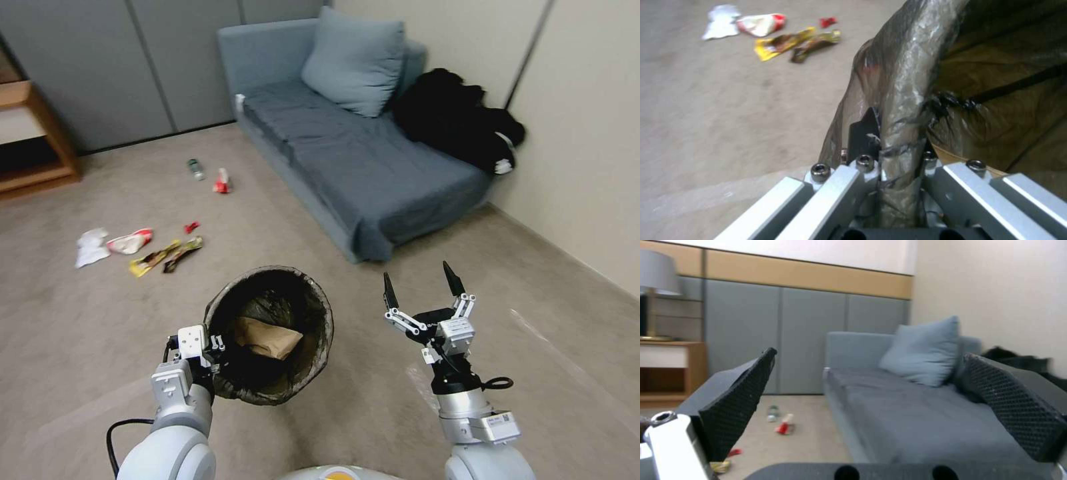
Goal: Pick up the trash bin, then pick up the garbage from the floor and place it into the trash bin.
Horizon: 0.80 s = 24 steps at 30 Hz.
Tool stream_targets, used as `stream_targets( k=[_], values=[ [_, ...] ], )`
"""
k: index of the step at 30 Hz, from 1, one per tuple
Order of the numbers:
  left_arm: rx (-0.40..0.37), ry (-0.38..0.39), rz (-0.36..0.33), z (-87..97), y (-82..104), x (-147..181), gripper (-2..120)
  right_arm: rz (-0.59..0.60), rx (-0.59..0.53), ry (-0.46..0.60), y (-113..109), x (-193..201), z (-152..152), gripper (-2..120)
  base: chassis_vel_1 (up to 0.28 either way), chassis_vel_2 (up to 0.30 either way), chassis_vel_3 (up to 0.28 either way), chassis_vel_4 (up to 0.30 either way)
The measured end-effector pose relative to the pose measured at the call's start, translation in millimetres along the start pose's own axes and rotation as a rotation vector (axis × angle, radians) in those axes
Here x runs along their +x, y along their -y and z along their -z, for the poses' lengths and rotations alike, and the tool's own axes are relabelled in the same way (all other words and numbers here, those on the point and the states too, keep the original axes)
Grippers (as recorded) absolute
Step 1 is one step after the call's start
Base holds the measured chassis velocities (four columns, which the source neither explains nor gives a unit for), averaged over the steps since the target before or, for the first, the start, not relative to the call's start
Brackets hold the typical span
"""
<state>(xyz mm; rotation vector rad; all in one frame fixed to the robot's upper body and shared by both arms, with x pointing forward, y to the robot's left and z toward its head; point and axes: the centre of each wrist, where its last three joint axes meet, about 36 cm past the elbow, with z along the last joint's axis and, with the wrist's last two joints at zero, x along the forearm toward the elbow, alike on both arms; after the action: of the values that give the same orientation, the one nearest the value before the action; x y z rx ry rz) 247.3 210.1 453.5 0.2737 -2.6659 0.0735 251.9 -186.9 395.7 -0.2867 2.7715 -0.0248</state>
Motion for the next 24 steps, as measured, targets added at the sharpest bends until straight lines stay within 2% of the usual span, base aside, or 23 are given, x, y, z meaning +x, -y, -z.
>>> stream_targets(
  k=[24],
  values=[
    [-0.001,0.002,0.004,-3.2,1.3,-3.0,0,0.017,-0.004,0.006,-0.5,-1.0,-0.4,100,0.118,0.123,0.125,0.123]
  ],
)
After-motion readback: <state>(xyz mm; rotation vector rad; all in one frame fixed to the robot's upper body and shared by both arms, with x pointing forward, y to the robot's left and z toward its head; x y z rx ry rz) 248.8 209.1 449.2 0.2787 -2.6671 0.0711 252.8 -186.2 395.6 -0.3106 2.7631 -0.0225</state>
